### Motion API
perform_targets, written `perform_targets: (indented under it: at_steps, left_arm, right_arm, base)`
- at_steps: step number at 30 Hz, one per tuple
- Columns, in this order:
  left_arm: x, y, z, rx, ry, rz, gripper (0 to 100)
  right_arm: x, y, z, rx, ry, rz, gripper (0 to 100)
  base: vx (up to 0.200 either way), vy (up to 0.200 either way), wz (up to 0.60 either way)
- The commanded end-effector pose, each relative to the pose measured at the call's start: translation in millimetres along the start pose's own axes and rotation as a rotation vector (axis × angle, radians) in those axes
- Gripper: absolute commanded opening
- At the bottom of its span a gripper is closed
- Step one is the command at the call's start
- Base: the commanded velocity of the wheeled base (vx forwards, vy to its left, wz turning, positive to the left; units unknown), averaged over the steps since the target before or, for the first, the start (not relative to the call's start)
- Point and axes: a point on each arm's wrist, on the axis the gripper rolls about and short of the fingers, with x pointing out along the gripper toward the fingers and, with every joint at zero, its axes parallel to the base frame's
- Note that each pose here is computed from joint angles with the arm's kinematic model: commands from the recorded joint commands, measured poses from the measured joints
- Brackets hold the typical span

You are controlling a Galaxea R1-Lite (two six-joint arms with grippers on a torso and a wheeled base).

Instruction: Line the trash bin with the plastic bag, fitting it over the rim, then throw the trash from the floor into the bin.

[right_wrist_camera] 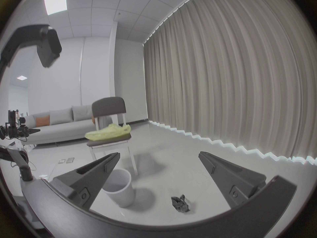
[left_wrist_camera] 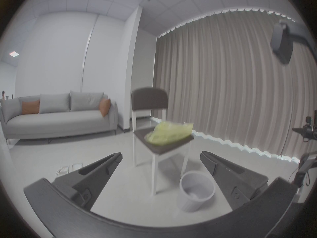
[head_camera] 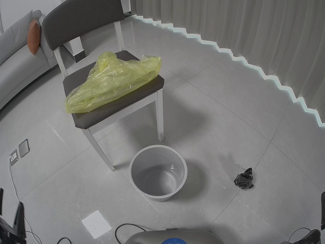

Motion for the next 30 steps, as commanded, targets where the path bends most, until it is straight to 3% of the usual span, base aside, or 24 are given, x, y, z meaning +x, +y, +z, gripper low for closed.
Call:
perform_targets:
  at_steps: [1,7,10,14,19,25,30]
  left_arm:
    - [-19.4,-5.1,67.1,0.0,-0.155,-0.075,100]
    - [-4.5,-4.3,81.9,0.023,-0.056,-0.033,100]
    - [4.3,-3.8,85.7,0.021,-0.02,-0.008,100]
    - [11.7,-3.8,91.1,0.021,-0.002,-0.001,100]
    - [32.1,-3.3,103.6,0.022,0.056,0.04,100]
    - [78.4,-1.2,116.3,0.027,0.188,0.111,100]
    - [116.8,0.6,122.9,0.039,0.243,0.16,100]
  right_arm:
    - [13.9,0.1,65.8,0.04,-0.051,0.126,100]
    - [77.1,-1.6,127.6,0.044,0.029,0.121,100]
    - [90.1,-1.7,139.4,0.038,0.03,0.121,100]
    - [91.2,-2.0,136.6,0.039,0.046,0.112,100]
    - [95.3,-4.3,123.5,0.04,0.098,0.038,100]
    - [104.4,-5.1,123.8,0.041,0.117,0.023,100]
    - [106.0,-5.2,122.0,0.042,0.13,0.025,100]
  base:
    - [0.0,0.0,0.0]
    - [0.0,0.0,0.0]
    - [0.0,0.0,0.0]
    - [0.0,0.0,0.0]
    - [0.0,0.0,0.0]
    - [0.0,0.0,0.0]
    - [0.0,0.0,0.0]
